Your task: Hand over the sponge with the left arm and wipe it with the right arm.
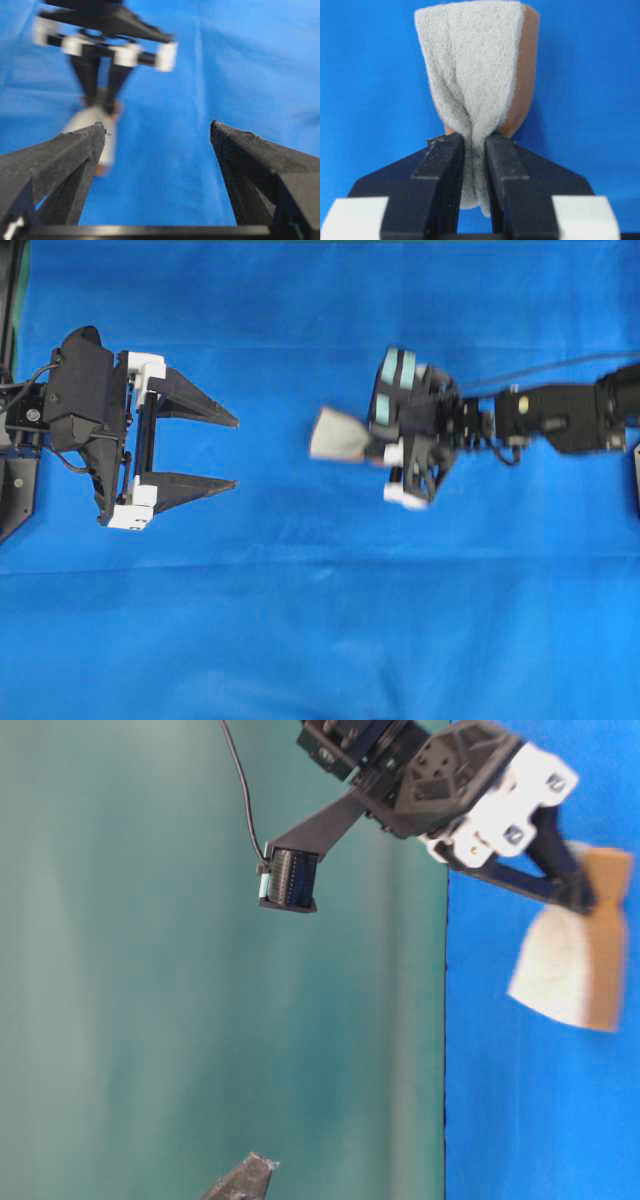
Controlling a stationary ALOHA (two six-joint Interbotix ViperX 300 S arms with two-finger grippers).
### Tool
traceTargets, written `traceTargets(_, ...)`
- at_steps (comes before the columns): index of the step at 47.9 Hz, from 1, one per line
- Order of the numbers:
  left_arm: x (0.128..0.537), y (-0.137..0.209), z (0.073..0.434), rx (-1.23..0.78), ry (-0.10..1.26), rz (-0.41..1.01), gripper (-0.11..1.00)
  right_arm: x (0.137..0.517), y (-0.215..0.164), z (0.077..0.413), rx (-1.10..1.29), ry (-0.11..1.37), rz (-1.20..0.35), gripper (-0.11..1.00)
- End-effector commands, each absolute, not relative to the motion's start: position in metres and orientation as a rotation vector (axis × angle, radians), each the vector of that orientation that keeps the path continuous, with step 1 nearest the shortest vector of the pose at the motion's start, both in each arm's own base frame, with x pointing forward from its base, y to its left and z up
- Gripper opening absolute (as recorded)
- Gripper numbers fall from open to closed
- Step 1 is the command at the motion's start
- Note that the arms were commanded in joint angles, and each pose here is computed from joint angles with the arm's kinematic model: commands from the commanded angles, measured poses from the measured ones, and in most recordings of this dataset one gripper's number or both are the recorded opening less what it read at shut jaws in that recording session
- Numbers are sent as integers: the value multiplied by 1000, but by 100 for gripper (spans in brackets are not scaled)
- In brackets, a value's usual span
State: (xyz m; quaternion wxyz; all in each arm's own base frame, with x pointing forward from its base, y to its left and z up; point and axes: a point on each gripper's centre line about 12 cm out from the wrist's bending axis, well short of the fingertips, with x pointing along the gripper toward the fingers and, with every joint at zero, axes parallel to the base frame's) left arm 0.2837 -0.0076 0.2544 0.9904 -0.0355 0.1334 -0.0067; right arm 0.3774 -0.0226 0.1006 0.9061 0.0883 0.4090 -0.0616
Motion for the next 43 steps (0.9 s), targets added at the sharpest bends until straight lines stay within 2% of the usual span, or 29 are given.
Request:
traceTargets(1,283,-8,256,-70,254,-16,82,381,10,109,195,824,-65,22)
traceTargets(10,283,-8,256,-70,254,-16,82,380,48,111,230,839,-8,22)
traceTargets(18,284,-8,257,-70,251,-16,82,380,44,111,232,850,-20,22)
traceTargets(29,286,-9,255,-72,259,-19,82,379,7,109,205,874,-90,22)
traceTargets(43,287,-9,253,-72,266,-19,82,375,-64,113,159,853,-213,22)
